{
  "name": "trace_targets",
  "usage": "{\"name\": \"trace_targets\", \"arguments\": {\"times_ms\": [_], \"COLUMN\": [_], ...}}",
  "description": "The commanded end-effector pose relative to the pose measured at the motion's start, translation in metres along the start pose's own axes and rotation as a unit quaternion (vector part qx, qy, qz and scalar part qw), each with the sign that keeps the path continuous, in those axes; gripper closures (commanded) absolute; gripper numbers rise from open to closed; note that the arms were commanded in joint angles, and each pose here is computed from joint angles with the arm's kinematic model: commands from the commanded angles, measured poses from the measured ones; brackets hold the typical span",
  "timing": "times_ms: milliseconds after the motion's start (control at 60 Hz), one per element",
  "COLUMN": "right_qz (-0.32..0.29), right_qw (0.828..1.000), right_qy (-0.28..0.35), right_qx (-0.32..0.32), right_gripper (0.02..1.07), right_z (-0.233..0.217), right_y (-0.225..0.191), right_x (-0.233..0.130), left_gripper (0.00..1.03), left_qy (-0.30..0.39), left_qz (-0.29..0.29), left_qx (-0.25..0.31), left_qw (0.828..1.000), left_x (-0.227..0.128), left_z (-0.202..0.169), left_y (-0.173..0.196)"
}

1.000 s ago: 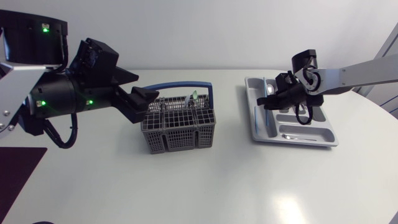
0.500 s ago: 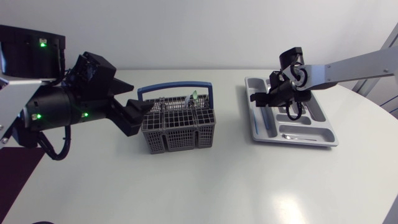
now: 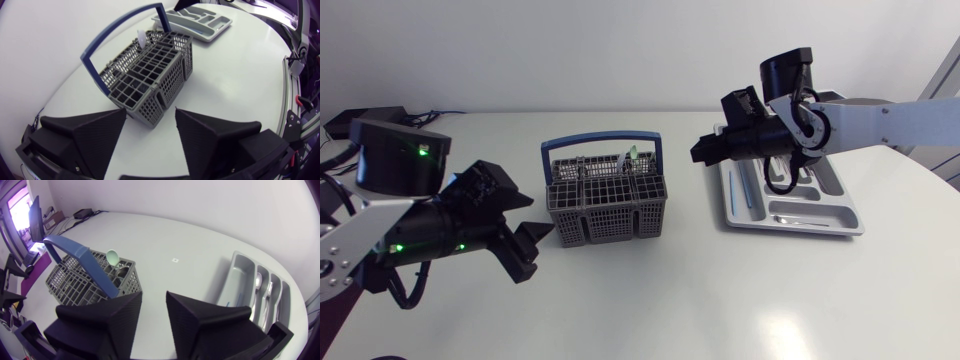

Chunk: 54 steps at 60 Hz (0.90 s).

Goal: Unload the cutlery basket into the drawer organizer.

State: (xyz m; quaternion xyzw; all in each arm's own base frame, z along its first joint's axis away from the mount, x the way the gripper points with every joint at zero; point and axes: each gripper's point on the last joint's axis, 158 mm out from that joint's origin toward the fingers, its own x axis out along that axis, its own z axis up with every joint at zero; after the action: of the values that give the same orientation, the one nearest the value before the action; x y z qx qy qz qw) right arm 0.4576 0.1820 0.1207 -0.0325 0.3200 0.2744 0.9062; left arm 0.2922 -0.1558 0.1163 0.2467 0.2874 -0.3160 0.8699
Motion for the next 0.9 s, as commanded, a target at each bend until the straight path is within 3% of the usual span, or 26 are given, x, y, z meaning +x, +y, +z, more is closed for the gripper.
{"name": "trace_targets", "arguments": {"times_ms": [0, 67, 117, 350, 517, 883], "right_qz": [0.031, 0.037, 0.054, 0.147, 0.200, 0.246], "right_qw": [0.999, 0.999, 0.998, 0.987, 0.978, 0.967], "right_qy": [-0.013, -0.024, -0.030, -0.021, 0.012, 0.063], "right_qx": [0.011, 0.012, 0.019, 0.060, 0.063, 0.009], "right_gripper": [1.01, 1.01, 1.01, 1.01, 1.01, 1.01], "right_z": [0.014, 0.027, 0.035, 0.065, 0.061, 0.000], "right_y": [0.007, 0.010, 0.015, 0.037, 0.064, 0.092], "right_x": [0.011, 0.013, 0.016, 0.043, 0.055, 0.002], "left_gripper": [0.58, 0.78, 0.84, 0.85, 0.85, 0.85], "left_qy": [0.031, 0.043, 0.049, 0.073, 0.073, 0.041], "left_qz": [-0.009, -0.013, -0.016, -0.024, -0.015, 0.036], "left_qx": [0.011, 0.008, 0.006, 0.008, 0.004, -0.010], "left_qw": [0.999, 0.999, 0.999, 0.997, 0.997, 0.998], "left_x": [0.013, 0.021, 0.026, 0.062, 0.085, 0.104], "left_z": [-0.024, -0.032, -0.036, -0.057, -0.060, -0.046], "left_y": [-0.006, -0.007, -0.009, -0.010, 0.002, 0.049]}}
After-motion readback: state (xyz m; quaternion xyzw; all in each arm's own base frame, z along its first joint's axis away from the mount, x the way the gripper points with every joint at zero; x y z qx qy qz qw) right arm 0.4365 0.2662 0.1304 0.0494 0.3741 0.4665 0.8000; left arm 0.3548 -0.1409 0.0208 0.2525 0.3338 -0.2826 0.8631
